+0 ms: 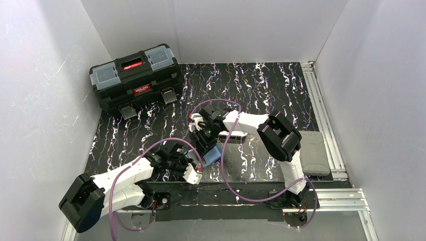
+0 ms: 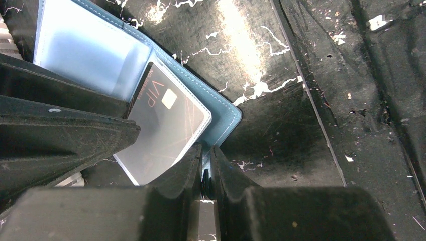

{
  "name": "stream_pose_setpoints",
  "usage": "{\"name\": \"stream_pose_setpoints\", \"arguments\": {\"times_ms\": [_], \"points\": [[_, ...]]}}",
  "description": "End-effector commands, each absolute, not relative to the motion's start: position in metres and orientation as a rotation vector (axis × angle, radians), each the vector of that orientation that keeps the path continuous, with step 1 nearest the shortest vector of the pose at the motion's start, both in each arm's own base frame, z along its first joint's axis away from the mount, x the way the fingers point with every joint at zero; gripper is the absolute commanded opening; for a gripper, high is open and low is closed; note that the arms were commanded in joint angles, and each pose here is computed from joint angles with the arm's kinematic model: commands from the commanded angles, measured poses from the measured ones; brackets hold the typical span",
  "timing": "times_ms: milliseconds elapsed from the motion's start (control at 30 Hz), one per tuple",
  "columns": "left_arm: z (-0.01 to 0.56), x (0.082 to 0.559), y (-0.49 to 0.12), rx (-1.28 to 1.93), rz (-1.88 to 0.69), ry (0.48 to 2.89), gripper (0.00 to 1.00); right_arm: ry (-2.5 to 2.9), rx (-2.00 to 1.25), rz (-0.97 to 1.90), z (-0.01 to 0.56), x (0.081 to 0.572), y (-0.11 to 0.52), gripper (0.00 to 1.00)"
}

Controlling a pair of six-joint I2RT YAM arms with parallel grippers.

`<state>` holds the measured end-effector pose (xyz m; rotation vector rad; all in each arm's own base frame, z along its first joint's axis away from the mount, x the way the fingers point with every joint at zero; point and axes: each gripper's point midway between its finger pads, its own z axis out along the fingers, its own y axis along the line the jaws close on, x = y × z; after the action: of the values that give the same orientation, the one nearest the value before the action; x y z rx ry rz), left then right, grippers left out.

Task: Put the credit cards into the card holder
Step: Insert the credit card into the card holder.

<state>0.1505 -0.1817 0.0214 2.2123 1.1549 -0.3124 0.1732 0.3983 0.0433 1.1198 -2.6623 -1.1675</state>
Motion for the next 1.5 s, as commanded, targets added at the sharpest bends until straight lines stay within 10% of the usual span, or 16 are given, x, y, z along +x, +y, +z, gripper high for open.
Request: {"name": "stream_pose_setpoints", "arguments": {"times_ms": [0,133,533,633,1467], "points": [[0.019,0.145,-0.184,2.217,-0.347,1.134,0.08,-2.635,1.192,-1.235,0.062,0.172,0.41,0.45],[0.021,0.145,-0.184,2.215,-0.342,1.13,0.1,-2.642,1.196,-1.242,0.067,0.172,0.408,0.45],[0.036,0.15,-0.176,2.178,-0.282,1.184,0.61,-2.764,1.15,-1.209,0.075,0.192,0.39,0.54],[0.042,0.149,-0.173,2.175,-0.285,1.216,0.98,-2.791,1.157,-1.196,0.08,0.195,0.389,0.54],[0.155,0.214,-0.151,1.636,-0.052,1.679,0.98,-2.807,1.311,-1.121,0.091,0.188,0.389,0.45]]}}
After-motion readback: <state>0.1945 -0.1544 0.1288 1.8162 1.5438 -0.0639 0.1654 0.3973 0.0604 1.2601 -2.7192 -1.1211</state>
